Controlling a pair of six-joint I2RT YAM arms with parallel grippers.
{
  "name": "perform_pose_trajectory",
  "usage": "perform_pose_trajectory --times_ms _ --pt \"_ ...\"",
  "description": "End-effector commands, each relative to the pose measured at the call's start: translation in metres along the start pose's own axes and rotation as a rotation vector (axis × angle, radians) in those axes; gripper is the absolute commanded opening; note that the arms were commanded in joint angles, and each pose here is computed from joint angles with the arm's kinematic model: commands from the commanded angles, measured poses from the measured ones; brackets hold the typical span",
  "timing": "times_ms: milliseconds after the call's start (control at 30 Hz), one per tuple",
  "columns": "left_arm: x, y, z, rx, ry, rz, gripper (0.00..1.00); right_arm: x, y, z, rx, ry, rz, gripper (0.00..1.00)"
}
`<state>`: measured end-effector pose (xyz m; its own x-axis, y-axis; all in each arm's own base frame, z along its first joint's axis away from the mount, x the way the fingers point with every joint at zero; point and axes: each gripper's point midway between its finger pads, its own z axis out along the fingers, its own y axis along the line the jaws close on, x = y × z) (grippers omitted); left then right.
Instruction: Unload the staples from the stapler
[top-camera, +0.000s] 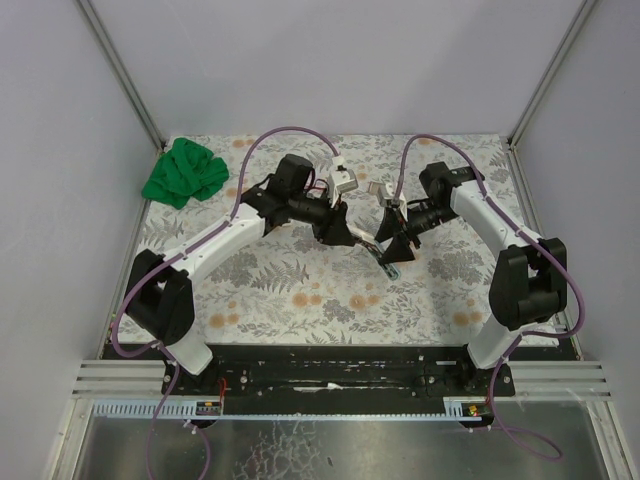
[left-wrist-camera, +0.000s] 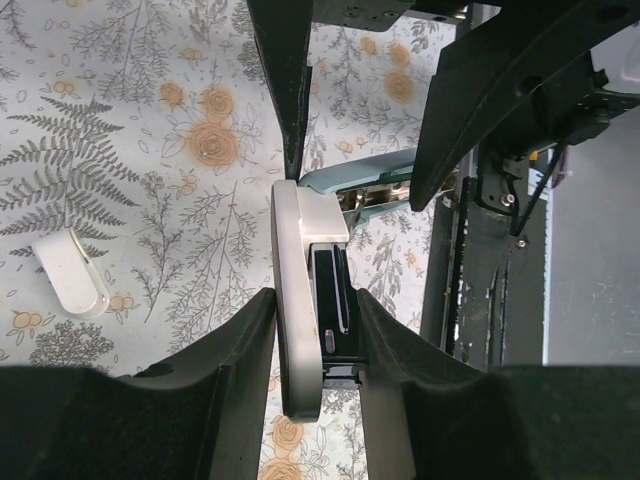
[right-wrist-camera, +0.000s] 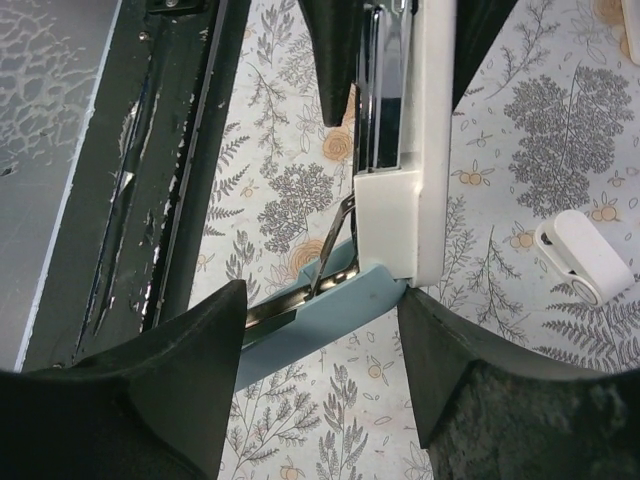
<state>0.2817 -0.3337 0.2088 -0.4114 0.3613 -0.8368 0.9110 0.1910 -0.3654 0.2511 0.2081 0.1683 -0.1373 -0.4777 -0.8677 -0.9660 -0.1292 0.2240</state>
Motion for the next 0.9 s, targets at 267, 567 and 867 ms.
perform_pose_trajectory --times_ms 267,567,867 --pt "-0.031 -0.024 -0.019 0.121 -0.083 0.033 0.33 -0.014 0.01 0.001 -0.004 -0.066 -0.192 0.69" --pt "-0.028 -0.021 -0.018 0.086 -0.079 0.054 0.33 -0.039 -0.011 -0.001 0.029 -0.141 0.031 0.72" --pt "-0.026 -0.02 -0.011 0.063 -0.066 0.067 0.33 -0.055 -0.014 0.0 0.017 -0.188 0.089 0.78"
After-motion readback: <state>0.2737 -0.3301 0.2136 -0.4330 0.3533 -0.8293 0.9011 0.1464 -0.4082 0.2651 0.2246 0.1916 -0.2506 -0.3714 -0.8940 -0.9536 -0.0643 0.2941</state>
